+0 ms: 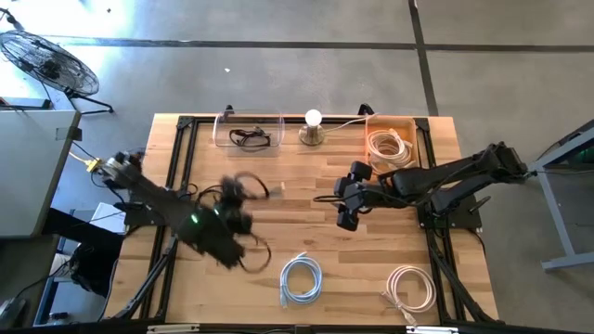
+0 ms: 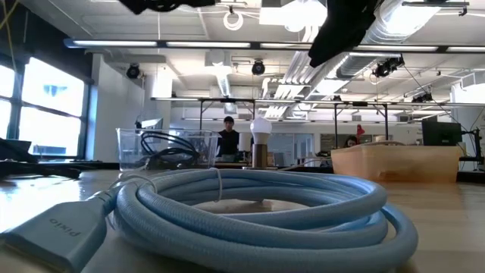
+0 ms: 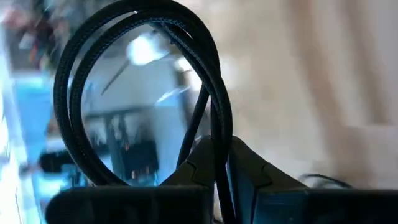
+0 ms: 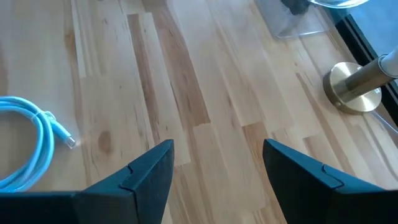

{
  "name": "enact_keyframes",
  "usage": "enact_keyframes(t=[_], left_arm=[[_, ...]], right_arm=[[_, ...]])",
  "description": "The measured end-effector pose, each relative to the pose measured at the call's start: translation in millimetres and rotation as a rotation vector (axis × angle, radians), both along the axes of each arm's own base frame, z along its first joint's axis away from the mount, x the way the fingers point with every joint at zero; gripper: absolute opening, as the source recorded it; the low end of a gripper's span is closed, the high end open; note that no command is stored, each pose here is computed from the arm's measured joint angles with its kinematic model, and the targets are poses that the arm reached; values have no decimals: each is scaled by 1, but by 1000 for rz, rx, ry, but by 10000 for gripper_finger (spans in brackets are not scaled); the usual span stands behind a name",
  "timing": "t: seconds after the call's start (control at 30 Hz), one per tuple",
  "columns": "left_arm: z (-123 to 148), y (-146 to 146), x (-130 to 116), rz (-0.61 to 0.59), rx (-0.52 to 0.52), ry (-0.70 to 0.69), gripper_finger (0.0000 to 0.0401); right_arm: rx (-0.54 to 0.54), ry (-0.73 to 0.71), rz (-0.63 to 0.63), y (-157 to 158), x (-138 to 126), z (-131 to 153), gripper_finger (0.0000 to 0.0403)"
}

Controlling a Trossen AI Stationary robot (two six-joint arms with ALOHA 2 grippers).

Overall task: Pick & Place USB Port
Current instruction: Put the black USB cable into the transparent bin

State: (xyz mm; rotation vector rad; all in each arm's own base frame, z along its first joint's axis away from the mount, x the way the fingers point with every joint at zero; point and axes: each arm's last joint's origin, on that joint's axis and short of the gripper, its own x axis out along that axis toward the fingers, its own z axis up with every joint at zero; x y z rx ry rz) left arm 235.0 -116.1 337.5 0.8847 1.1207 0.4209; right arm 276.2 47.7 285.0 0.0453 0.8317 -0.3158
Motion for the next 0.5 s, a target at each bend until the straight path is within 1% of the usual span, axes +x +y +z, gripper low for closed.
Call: enact_keyframes(t=[0.07,0.13,0.2,0.27,0.37,0.5], left_arm=[[7,21,-1,71,5,-49,15],[9,42,-3,138,10,-37,15],[14,70,-5,240,12,-67,15],[12,95,-10,332,-13,-36,15],[6,133,-13,481,-18,12,15],[-5,176,-22,627,-62,105,24]], right_arm=[[-3,1,4,2,0,0,238],[-4,-1,13,5,-1,0,239],[-5,-4,12,8,-2,0,239],[-15,-6,15,12,-3,0,239],[-31,-11,24,17,-4,0,239],[-56,-19,28,23,-6,1,238]])
